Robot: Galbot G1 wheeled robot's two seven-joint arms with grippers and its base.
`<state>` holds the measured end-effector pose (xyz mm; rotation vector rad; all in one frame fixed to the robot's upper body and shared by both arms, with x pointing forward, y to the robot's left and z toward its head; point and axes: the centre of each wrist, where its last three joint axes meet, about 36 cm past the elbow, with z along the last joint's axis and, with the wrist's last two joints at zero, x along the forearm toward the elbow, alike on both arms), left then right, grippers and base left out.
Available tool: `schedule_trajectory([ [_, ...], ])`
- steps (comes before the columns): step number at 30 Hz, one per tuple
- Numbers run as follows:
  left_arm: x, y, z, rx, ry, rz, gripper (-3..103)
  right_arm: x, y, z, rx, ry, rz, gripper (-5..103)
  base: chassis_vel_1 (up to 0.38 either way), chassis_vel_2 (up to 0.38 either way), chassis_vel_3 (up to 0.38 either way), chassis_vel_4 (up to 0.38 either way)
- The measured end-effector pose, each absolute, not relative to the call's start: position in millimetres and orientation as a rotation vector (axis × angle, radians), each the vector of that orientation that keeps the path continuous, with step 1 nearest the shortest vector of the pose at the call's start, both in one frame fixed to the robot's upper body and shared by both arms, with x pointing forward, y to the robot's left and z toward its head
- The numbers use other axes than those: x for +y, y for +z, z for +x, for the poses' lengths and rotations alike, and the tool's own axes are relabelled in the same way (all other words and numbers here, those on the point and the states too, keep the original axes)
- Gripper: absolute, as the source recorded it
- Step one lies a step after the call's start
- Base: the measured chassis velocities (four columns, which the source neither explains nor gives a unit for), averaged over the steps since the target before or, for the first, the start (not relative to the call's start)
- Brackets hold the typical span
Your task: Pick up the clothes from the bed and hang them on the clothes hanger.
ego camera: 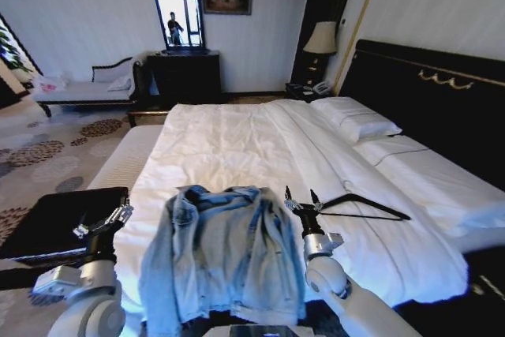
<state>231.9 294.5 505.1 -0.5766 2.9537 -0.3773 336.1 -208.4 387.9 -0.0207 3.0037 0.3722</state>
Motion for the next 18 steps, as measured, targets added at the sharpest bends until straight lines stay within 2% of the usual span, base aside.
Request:
schedule_trajectory([
  [11,291,505,229,2.959,-0.380,-0.590,100,-208,383,345,3.007,0.368,-0.016,100,-0.221,-0.475,0.230,0.457],
  [18,292,506,227,2.957,-0.369,-0.596,100,-213,380,349,3.017,0.379,0.019,100,-0.298,-0.427,0.290,0.429],
])
